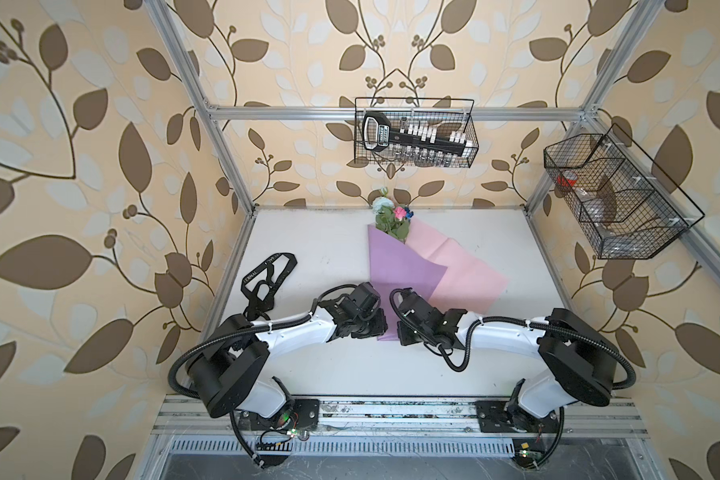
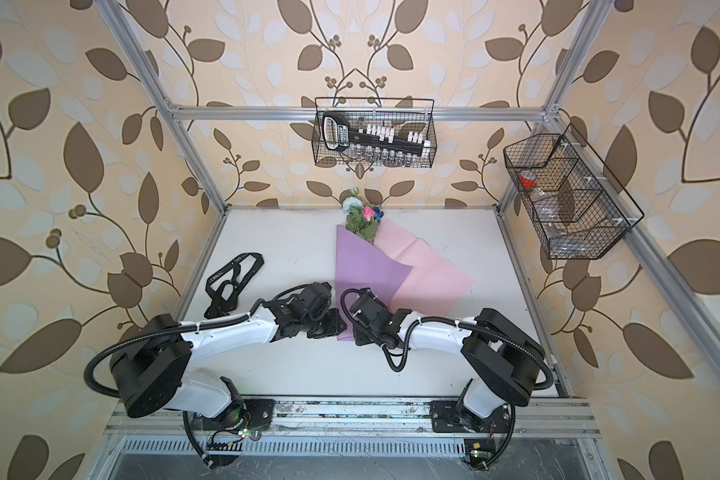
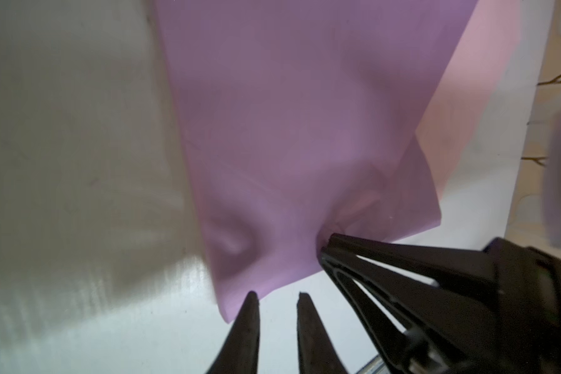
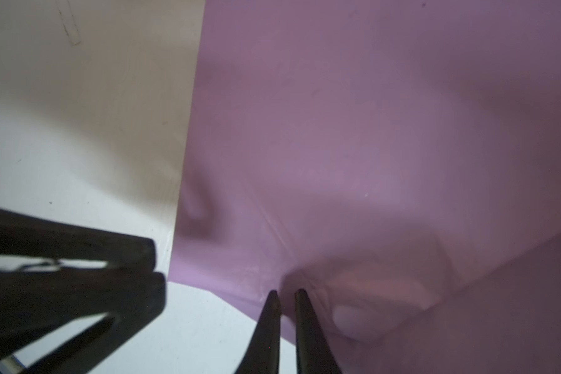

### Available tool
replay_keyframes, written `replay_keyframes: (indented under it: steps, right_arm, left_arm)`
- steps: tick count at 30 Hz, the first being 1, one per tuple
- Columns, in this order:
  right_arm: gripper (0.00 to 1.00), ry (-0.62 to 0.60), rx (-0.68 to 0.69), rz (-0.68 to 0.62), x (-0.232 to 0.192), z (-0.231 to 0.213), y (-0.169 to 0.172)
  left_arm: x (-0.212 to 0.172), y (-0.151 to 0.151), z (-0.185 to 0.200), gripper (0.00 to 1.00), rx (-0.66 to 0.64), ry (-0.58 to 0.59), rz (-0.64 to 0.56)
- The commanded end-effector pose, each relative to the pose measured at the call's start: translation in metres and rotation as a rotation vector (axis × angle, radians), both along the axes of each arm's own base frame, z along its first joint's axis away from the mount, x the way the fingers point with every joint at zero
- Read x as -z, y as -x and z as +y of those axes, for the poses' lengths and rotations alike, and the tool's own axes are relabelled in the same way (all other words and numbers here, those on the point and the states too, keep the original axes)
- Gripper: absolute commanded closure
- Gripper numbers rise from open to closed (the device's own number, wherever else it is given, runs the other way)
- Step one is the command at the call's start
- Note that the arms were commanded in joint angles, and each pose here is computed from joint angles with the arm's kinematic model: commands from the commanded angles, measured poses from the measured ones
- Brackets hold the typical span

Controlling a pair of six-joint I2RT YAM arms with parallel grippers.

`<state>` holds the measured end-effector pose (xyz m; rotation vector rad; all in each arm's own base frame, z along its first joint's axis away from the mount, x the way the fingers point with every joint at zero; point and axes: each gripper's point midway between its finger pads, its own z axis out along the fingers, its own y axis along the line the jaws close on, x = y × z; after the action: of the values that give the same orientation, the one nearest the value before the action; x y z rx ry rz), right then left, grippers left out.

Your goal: Tie the bouquet of fake flowers

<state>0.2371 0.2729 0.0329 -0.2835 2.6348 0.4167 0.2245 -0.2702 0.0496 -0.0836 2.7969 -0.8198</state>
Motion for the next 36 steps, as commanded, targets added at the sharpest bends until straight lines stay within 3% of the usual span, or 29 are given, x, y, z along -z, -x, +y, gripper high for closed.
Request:
replay_keyframes:
  steps: [1,18,28,36]
  right_arm:
    - [0.86,0.064,0.042,-0.009,0.006,-0.018,0.002]
    - [0.87,0.128,0.081,-0.018,0.012,-0.028,-0.003]
    - [0.87,0.128,0.086,-0.017,0.011,-0.029,-0.002]
    - [0.87,0.116,0.093,-0.024,0.006,-0.027,-0.004]
  left_arm:
    - [0.003,0.003,-0.011,0.78,0.034,0.034,0.041]
    - [0.025,-0.004,0.015,0.77,-0.028,-0.066,0.054]
    - [-0.006,-0.038,0.009,0.74,-0.038,0.056,-0.077]
    - [0.016,-0.041,0.022,0.77,-0.101,0.035,-0.021]
